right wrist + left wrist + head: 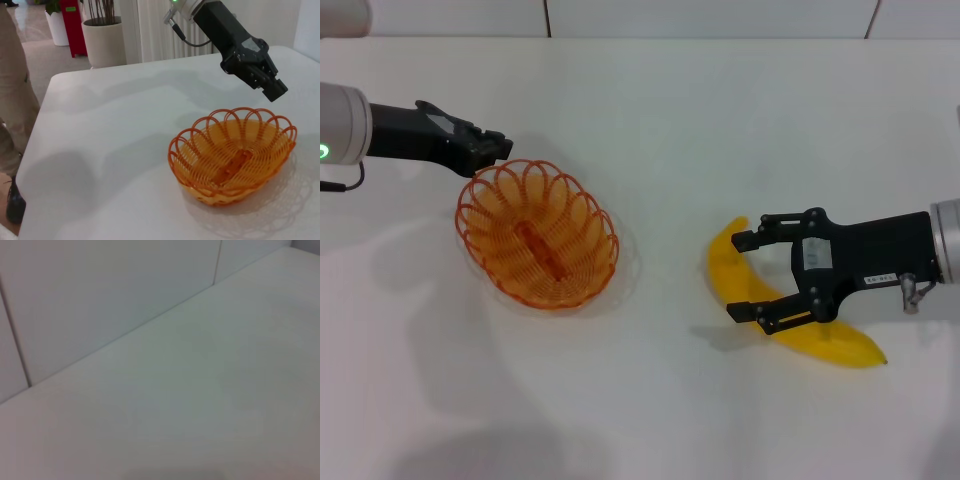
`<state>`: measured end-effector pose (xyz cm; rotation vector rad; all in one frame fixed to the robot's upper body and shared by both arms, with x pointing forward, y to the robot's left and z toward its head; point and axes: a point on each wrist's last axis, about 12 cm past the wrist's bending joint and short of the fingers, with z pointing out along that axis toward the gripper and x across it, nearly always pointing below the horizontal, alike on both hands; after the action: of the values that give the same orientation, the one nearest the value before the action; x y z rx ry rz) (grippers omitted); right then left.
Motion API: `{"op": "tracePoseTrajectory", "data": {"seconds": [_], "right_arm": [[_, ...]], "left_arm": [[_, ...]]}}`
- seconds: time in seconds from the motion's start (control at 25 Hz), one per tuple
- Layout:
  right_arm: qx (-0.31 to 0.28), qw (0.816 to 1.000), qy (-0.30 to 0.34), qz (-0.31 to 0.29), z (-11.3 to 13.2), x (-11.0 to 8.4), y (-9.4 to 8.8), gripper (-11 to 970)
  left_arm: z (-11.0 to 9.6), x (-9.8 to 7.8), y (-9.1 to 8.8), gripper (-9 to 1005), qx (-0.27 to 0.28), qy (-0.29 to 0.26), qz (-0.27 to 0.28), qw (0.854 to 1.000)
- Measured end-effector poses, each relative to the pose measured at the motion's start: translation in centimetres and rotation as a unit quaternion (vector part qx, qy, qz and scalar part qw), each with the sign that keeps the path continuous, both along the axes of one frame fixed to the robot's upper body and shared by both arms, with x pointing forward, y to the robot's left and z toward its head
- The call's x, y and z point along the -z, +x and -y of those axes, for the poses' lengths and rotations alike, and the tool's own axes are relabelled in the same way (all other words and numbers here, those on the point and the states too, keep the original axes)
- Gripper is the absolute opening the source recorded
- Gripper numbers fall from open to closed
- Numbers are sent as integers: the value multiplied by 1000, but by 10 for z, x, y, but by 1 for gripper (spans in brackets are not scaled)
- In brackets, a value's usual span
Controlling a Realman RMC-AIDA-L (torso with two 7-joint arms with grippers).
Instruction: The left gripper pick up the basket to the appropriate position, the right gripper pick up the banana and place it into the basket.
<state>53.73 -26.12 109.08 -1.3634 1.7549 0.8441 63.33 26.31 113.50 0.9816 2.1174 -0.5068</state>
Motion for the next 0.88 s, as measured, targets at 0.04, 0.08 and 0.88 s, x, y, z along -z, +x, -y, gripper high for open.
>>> {"op": "tracePoseTrajectory", "data": {"seconds": [0.04,0.08,0.88], "right_arm": [[0,1000,0,0,0,0,0,876],[1,1000,0,0,0,0,0,876],[1,1000,-6,-8,1,2,-1,877]], "left_arm": [[-1,1,0,111,-1,1,0,1000],[-1,1,0,109,-1,2,0,1000],[-12,-2,2,330,-26,31,-28,999]]}}
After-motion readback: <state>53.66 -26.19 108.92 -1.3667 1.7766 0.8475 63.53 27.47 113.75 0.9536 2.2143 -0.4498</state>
